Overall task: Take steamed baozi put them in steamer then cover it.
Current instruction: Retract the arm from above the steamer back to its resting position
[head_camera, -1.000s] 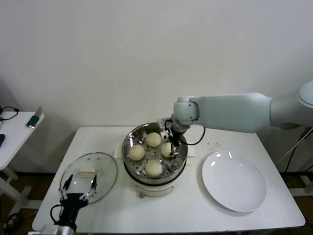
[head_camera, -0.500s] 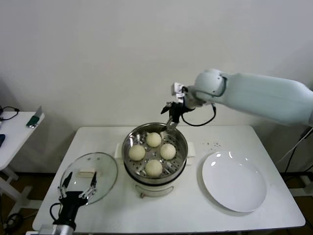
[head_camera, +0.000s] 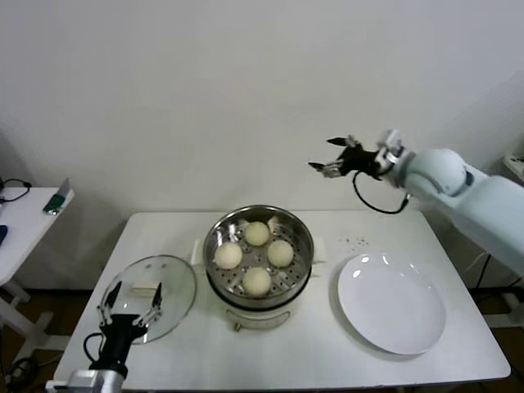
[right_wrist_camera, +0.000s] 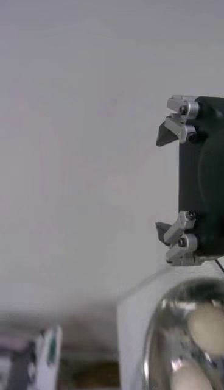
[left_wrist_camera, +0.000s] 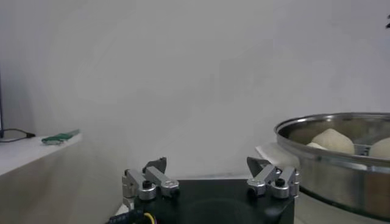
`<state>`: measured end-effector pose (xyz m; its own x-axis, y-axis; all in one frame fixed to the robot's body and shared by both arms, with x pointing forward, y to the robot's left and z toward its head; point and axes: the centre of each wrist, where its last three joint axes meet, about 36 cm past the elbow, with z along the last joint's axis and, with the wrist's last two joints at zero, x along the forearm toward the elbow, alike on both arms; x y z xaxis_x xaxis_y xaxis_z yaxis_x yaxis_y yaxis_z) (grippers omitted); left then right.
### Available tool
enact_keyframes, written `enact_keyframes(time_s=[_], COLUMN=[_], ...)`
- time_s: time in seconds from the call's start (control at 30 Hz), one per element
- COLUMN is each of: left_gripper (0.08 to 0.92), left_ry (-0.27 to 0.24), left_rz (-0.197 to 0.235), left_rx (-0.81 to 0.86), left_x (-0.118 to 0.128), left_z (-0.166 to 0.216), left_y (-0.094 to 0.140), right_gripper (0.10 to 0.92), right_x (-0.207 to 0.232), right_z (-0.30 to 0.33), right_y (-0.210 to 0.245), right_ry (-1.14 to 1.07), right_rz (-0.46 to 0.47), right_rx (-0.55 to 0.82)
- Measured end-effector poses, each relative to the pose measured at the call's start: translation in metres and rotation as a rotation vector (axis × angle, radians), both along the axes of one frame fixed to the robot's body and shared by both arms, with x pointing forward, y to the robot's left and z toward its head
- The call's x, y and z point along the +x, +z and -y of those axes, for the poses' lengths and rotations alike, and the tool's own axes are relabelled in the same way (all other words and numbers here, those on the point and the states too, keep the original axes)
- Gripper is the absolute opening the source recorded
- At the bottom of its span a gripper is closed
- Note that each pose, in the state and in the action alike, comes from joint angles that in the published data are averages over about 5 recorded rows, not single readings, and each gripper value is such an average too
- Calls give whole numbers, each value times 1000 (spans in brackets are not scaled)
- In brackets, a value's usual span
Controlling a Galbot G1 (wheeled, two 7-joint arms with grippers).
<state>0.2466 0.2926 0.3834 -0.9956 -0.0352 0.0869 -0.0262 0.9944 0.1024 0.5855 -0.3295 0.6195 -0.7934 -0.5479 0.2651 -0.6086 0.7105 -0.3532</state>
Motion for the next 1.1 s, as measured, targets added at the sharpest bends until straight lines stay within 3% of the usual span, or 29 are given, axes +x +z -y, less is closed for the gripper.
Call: enact_keyframes(time_s=[0.47,0.6,0.83,1.1], left_gripper=[823,823,823,823], left_ry=[-6,1,8,24], left_rz=[28,37,64,95], left_rx=[126,196,392,725], left_x=[15,15,12,9], left_z=[-14,-20,-38,-62], left_y=[-16,-23,-35,-48], right_gripper=[823,823,823,823], right_x=[-103,-152,-253,-319], right_z=[48,65,74,63], right_y=[-112,-163,-247,-292], right_ry=[-235,-338,-477,-552], right_rz=[241,227,113,77], right_rx=[319,367,390,410])
